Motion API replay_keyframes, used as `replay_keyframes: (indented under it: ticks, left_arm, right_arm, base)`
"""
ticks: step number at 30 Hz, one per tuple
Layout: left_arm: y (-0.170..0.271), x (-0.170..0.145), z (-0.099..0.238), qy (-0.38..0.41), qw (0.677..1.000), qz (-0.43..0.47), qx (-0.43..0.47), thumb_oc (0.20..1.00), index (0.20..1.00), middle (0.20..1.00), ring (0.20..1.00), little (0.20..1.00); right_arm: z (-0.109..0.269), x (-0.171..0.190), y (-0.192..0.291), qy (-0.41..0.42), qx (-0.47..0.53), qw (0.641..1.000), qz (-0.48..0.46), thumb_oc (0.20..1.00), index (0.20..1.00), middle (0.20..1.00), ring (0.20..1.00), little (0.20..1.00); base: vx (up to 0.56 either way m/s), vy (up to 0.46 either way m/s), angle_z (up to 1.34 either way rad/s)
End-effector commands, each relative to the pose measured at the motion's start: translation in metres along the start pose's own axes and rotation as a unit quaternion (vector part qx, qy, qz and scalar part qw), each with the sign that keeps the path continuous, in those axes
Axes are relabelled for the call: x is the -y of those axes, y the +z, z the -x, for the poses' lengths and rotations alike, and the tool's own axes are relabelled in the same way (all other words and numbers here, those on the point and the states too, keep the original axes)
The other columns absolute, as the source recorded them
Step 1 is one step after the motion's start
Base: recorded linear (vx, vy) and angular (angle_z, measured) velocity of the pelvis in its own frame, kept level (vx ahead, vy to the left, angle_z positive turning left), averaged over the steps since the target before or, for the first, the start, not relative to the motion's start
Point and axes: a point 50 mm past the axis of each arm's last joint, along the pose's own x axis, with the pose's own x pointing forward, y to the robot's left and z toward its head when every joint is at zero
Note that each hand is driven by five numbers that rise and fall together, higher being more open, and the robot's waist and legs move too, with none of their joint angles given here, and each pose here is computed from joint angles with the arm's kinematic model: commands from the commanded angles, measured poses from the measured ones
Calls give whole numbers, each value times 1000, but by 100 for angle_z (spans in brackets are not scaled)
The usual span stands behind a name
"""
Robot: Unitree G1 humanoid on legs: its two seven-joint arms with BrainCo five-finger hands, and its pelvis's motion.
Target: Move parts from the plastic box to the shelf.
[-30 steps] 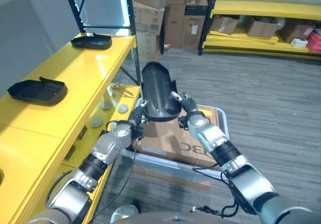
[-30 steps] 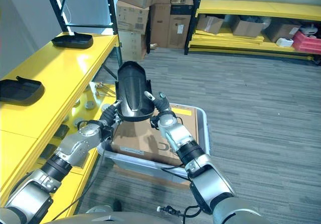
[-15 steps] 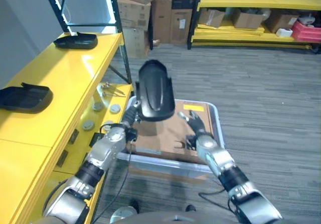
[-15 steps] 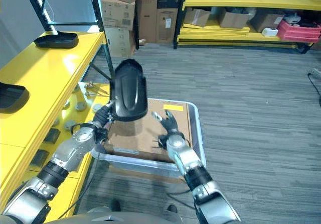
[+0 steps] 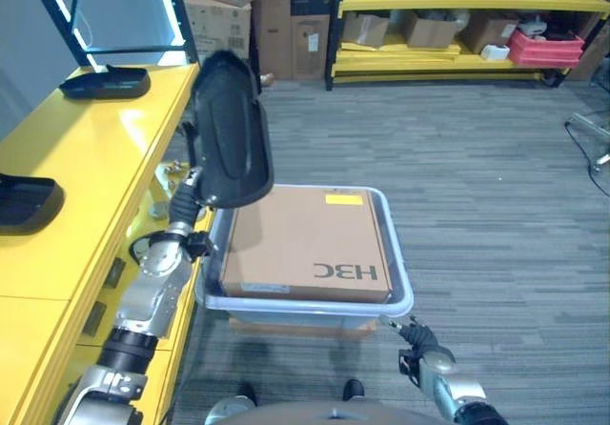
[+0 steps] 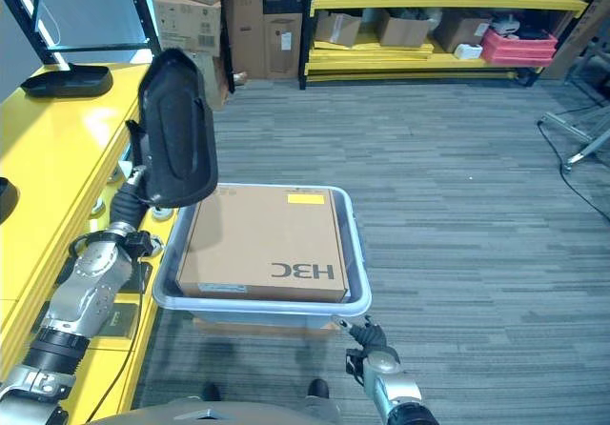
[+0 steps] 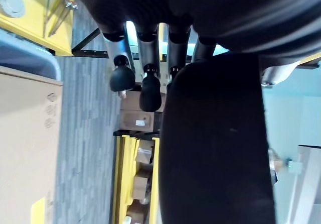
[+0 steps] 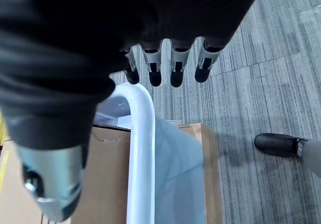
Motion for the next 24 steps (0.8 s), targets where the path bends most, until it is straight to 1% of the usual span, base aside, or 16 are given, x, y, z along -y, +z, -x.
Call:
replay_keyframes:
  ticks: [1,5,6,8,9,13,15,17,19,22,24]
  left_arm:
    - [62,-13,-5,5,989,-8,148,200,200,200,200,200]
    - [67,-19,-3,26,986,-8,166,200,200,200,200,200]
    - [70,-27,3,50,983,-8,179,200,200,200,200,200]
    - [70,-32,8,68,980,-9,185,200,200,200,200,200]
    - [72,-41,19,88,975,-14,205,200,200,200,200,200]
    - [76,-58,43,130,964,-39,229,200,200,200,200,200]
    - [78,-68,56,149,958,-51,239,200,200,200,200,200]
    - [77,-73,62,157,956,-67,239,200,200,200,200,200]
    - [75,-73,59,162,957,-65,231,200,200,200,200,200]
    - [73,-72,59,174,955,-69,230,200,200,200,200,200]
    - [73,-75,61,181,954,-69,229,200,200,200,200,200]
  right_arm:
    - [-3,6,3,-4,32,999,24,1000,1000,1000,1000,1000]
    - [-1,14,-16,-9,3,999,34,1000,1000,1000,1000,1000]
    - [2,19,-32,-9,-17,998,63,1000,1000,1000,1000,1000]
    - [2,20,-35,-6,-22,996,85,1000,1000,1000,1000,1000]
    - [3,22,-40,-6,-32,993,112,1000,1000,1000,1000,1000]
    - [5,29,-55,-6,-59,985,159,1000,1000,1000,1000,1000]
    - [8,33,-65,-6,-75,979,189,1000,1000,1000,1000,1000]
    - [13,35,-78,-7,-97,974,203,1000,1000,1000,1000,1000]
    - [18,31,-87,2,-106,969,225,1000,1000,1000,1000,1000]
    - [18,27,-91,9,-103,962,254,1000,1000,1000,1000,1000]
    - [16,24,-90,14,-99,959,264,1000,1000,1000,1000,1000]
  base:
    - [-24,-44,0]
    - [-53,-89,41]
    - [-107,-160,82]
    - [-132,-141,114]
    - [-146,-125,99]
    - [-142,-154,57]
    - [-147,-148,111]
    - [-107,-97,232]
    - [-51,2,258]
    - [11,107,142]
    - [97,124,88]
